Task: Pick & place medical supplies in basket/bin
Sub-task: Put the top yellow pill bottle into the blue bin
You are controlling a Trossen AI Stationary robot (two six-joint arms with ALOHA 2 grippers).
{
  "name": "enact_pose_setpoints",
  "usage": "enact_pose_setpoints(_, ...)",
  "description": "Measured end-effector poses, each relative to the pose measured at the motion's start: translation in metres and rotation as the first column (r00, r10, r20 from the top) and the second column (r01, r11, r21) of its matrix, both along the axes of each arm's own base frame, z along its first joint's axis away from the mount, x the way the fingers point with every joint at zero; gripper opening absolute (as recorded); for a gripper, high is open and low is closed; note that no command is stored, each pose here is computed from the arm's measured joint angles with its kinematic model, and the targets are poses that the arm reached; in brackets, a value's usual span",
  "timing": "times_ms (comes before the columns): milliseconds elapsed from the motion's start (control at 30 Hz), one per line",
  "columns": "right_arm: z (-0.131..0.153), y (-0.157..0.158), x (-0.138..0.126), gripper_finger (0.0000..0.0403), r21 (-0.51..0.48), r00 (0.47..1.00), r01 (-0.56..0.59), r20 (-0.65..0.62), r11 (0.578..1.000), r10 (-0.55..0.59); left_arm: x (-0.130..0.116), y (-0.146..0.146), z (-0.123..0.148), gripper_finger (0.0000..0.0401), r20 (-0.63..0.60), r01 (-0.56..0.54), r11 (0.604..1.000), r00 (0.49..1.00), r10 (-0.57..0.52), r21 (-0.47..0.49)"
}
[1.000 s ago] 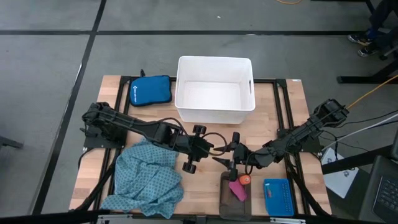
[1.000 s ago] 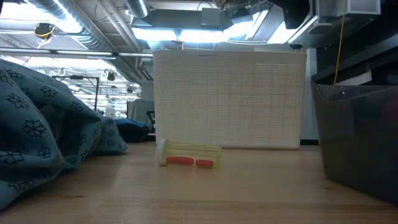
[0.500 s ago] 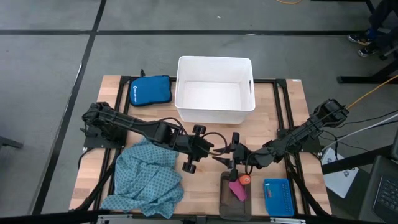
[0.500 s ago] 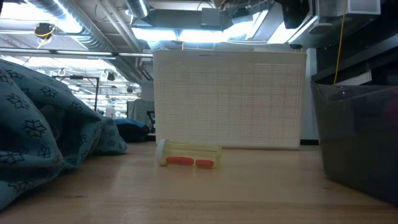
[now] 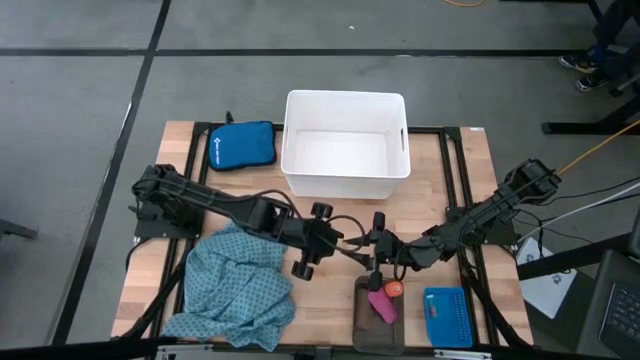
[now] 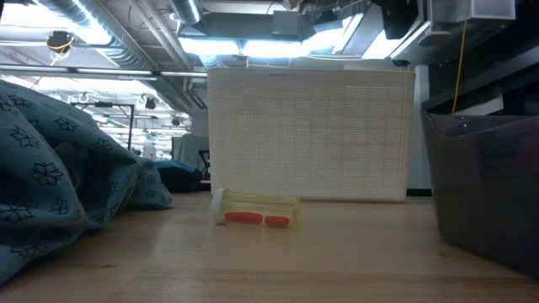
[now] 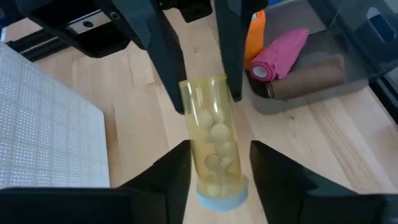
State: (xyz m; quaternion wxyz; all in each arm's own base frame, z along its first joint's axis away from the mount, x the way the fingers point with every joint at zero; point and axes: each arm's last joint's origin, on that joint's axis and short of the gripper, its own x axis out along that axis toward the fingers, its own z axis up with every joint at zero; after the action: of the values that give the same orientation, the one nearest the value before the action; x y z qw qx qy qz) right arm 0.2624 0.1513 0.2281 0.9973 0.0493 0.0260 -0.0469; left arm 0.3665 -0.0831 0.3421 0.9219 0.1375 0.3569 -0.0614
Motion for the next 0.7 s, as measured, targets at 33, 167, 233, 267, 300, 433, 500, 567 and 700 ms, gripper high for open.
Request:
enact_pose_setpoints(33, 0.000, 0.000, 0.000, 0.0112, -0.001, 1.000, 0.000, 0.000, 1.000, 0.000, 0.000, 0.000, 0.000, 0.0170, -0.004, 0.002, 1.000, 1.000, -0.001, 0.004)
enact_pose_setpoints(167, 0.000, 0.000, 0.000, 0.0112, -0.011, 1.000, 0.000, -0.001, 1.000, 0.000, -0.003, 0.001, -0.003, 0.0203, -0.043, -0.002, 1.000, 0.999, 0.002, 0.016)
enact_pose_setpoints(233, 0.000, 0.000, 0.000, 0.0112, -0.012, 1.000, 0.000, -0.001, 1.000, 0.000, -0.005, 0.002, -0.003, 0.0215, -0.061, -0.007, 1.000, 0.998, 0.008, 0.019)
enact_pose_setpoints(267, 0.000, 0.000, 0.000, 0.0112, -0.013, 1.000, 0.000, -0.002, 1.000, 0.000, -0.006, 0.002, -0.003, 0.0220, -0.061, -0.017, 1.000, 0.998, 0.019, 0.026)
enact_pose_setpoints(300, 0.000, 0.000, 0.000, 0.0112, -0.013, 1.000, 0.000, -0.002, 1.000, 0.000, -0.007, 0.003, -0.002, 0.0224, -0.063, -0.036, 0.999, 0.997, 0.039, 0.041)
enact_pose_setpoints(433, -0.001, 0.001, -0.001, 0.0112, -0.015, 1.000, -0.003, -0.009, 1.000, 0.003, -0.019, 0.010, 0.004, 0.0230, -0.074, -0.122, 0.982, 0.988, 0.134, 0.144)
enact_pose_setpoints(500, -0.001, 0.002, -0.001, 0.0112, -0.017, 1.000, -0.007, -0.012, 1.000, 0.007, -0.025, 0.015, 0.008, 0.0230, -0.080, -0.148, 0.977, 0.984, 0.162, 0.153)
enact_pose_setpoints(567, -0.002, 0.004, -0.003, 0.0112, -0.023, 1.000, -0.015, -0.024, 1.000, 0.014, -0.029, 0.018, 0.011, 0.0228, -0.082, -0.167, 0.977, 0.980, 0.179, 0.135)
enact_pose_setpoints(700, 0.000, 0.009, -0.011, 0.0112, -0.011, 0.998, -0.043, -0.055, 0.999, 0.042, -0.034, 0.019, 0.011, 0.0226, -0.114, -0.183, 0.974, 0.974, 0.198, 0.134)
